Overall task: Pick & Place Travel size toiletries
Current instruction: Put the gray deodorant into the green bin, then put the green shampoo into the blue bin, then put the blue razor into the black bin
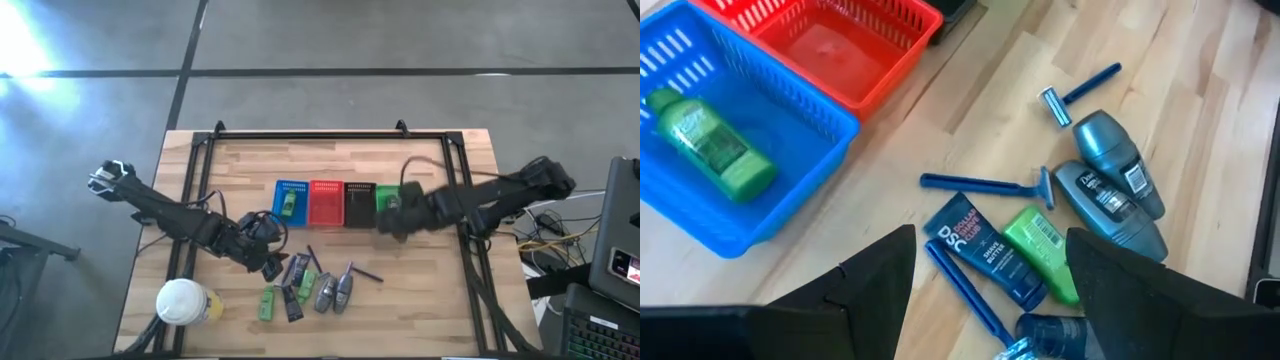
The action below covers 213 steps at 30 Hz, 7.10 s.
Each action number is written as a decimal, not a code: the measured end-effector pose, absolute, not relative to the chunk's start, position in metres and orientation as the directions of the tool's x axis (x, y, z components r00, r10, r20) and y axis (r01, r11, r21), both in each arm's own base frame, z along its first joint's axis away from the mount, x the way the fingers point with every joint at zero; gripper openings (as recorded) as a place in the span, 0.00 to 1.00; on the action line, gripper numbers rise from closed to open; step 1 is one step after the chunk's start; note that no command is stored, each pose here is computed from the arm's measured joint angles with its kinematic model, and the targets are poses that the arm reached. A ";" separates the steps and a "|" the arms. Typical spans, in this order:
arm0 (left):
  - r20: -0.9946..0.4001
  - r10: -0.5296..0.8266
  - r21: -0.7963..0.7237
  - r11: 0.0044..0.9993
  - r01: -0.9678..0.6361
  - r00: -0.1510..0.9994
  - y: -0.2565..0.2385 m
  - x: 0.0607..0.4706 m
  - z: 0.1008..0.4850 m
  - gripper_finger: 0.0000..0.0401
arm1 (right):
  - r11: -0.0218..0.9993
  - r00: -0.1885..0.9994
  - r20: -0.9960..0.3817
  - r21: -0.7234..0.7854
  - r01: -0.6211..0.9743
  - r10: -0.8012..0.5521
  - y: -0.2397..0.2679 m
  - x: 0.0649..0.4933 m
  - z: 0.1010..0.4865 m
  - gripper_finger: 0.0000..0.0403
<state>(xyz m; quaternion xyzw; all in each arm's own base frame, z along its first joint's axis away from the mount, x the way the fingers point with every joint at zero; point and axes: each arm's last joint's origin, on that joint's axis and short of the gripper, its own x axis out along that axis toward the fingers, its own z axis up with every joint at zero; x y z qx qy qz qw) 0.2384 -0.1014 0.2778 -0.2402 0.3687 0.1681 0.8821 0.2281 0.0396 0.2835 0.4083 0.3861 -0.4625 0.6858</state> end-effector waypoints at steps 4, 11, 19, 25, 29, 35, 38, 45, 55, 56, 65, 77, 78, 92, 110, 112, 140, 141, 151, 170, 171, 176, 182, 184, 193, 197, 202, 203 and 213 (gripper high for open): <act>-0.745 0.096 -0.333 0.804 -0.493 0.660 -0.102 0.237 0.277 0.66 | 0.238 0.279 -0.921 0.217 0.947 -0.272 0.007 0.222 0.270 0.51; -0.780 0.044 -0.379 0.761 -0.526 0.624 -0.109 0.232 0.275 0.66 | 0.185 0.285 -0.927 0.244 0.952 -0.244 -0.028 0.219 0.233 0.52; -0.822 0.030 -0.384 0.708 -0.593 0.568 -0.120 0.219 0.270 0.66 | 0.165 0.283 -0.926 0.247 0.955 -0.251 -0.044 0.223 0.210 0.64; -0.844 -0.004 -0.388 0.694 -0.606 0.536 -0.130 0.209 0.269 0.66 | 0.203 0.298 -0.919 0.249 0.947 -0.259 -0.043 0.224 0.215 0.74; -0.864 -0.014 -0.389 0.653 -0.650 0.503 -0.136 0.202 0.267 0.66 | 0.237 0.336 -0.905 0.277 0.931 -0.260 -0.038 0.226 0.225 0.79; -0.895 -0.039 -0.389 0.558 -0.733 0.445 -0.148 0.197 0.254 0.66 | 0.295 0.388 -0.882 0.308 0.904 -0.266 -0.023 0.233 0.239 0.87; -0.908 -0.045 -0.379 0.515 -0.768 0.417 -0.156 0.201 0.244 0.65 | 0.302 0.392 -0.877 0.308 0.902 -0.276 -0.014 0.234 0.243 0.90; -0.924 -0.128 -0.377 0.459 -0.804 0.360 -0.179 0.223 0.214 0.65 | 0.315 0.365 -0.896 0.281 0.907 -0.252 0.003 0.230 0.246 0.90; -0.945 -0.150 -0.328 0.395 -0.858 0.292 -0.193 0.238 0.180 0.65 | 0.353 0.345 -0.904 0.246 0.903 -0.252 0.014 0.226 0.244 0.90; -0.944 -0.150 -0.329 0.391 -0.859 0.294 -0.194 0.240 0.177 0.65 | 0.361 0.339 -0.906 0.237 0.902 -0.252 0.014 0.225 0.243 0.90; -0.961 -0.119 -0.275 0.372 -0.887 0.249 -0.198 0.250 0.150 0.65 | 0.427 0.334 -0.909 0.207 0.880 -0.249 0.017 0.224 0.243 0.91; -0.984 -0.036 -0.174 0.393 -0.903 0.174 -0.172 0.249 0.157 0.37 | 0.503 0.367 -0.899 0.209 0.839 -0.238 0.020 0.215 0.253 0.84; -0.984 -0.036 -0.173 0.404 -0.898 0.173 -0.170 0.250 0.158 0.35 | 0.503 0.375 -0.896 0.217 0.837 -0.238 0.019 0.213 0.255 0.83; -0.988 -0.003 -0.138 0.489 -0.861 0.157 -0.140 0.255 0.172 0.33 | 0.433 0.452 -0.845 0.307 0.848 -0.286 0.015 0.198 0.273 0.77; -0.800 0.319 -0.398 0.350 -0.848 0.507 0.012 0.264 0.261 0.32 | 0.419 0.458 -0.824 0.306 0.855 -0.332 0.013 0.197 0.274 0.85; -0.816 0.303 -0.388 0.345 -0.855 0.493 0.033 0.268 0.255 0.32 | 0.414 0.457 -0.825 0.308 0.857 -0.332 0.013 0.197 0.274 0.86; -0.835 0.148 -0.403 0.491 -0.772 0.530 0.040 0.276 0.251 0.72 | 0.391 0.444 -0.835 0.309 0.867 -0.325 0.014 0.196 0.273 0.90; -0.841 0.130 -0.402 0.499 -0.768 0.525 0.031 0.270 0.256 0.73 | 0.392 0.443 -0.838 0.308 0.867 -0.320 0.014 0.196 0.273 0.90; -0.828 0.076 -0.457 0.483 -0.747 0.556 -0.070 0.240 0.269 0.72 | 0.421 0.463 -0.859 0.345 0.839 -0.219 0.028 0.195 0.272 0.90; -0.846 0.025 -0.351 0.725 -0.593 0.532 -0.124 0.219 0.260 0.72 | 0.815 0.337 -0.941 0.186 0.549 -0.013 0.139 0.257 0.193 0.87; -0.848 0.026 -0.342 0.736 -0.585 0.529 -0.124 0.218 0.261 0.72 | 0.831 0.311 -0.950 0.168 0.531 -0.006 0.140 0.260 0.188 0.86; -0.852 0.023 -0.320 0.768 -0.555 0.523 -0.122 0.214 0.263 0.72 | 0.890 0.271 -0.962 0.106 0.444 -0.021 0.146 0.276 0.173 0.74; -0.853 0.031 -0.297 0.792 -0.533 0.521 -0.121 0.213 0.263 0.72 | 0.949 0.248 -0.969 0.064 0.309 -0.016 0.154 0.297 0.163 0.59; -0.854 0.032 -0.294 0.793 -0.534 0.519 -0.121 0.213 0.263 0.72 | 0.959 0.235 -0.972 0.052 0.279 -0.016 0.156 0.304 0.157 0.55; -0.852 0.039 -0.284 0.803 -0.523 0.522 -0.121 0.213 0.263 0.72 | 0.963 0.148 -0.989 0.047 0.267 0.007 0.149 0.318 0.133 0.35; -0.852 0.040 -0.281 0.807 -0.519 0.523 -0.121 0.213 0.263 0.72 | 0.963 0.140 -0.990 0.052 0.263 0.015 0.146 0.320 0.132 0.21; -0.852 0.041 -0.278 0.810 -0.516 0.523 -0.121 0.213 0.263 0.72 | 0.958 0.145 -0.989 0.058 0.280 0.018 0.140 0.322 0.135 0.05; -0.852 0.041 -0.276 0.812 -0.514 0.523 -0.121 0.213 0.263 0.72 | 0.955 0.146 -0.989 0.061 0.290 0.019 0.139 0.323 0.135 0.05; -0.851 0.045 -0.271 0.815 -0.511 0.523 -0.120 0.214 0.263 0.72 | 0.743 0.272 -0.961 0.144 0.654 -0.053 0.124 0.315 0.179 0.06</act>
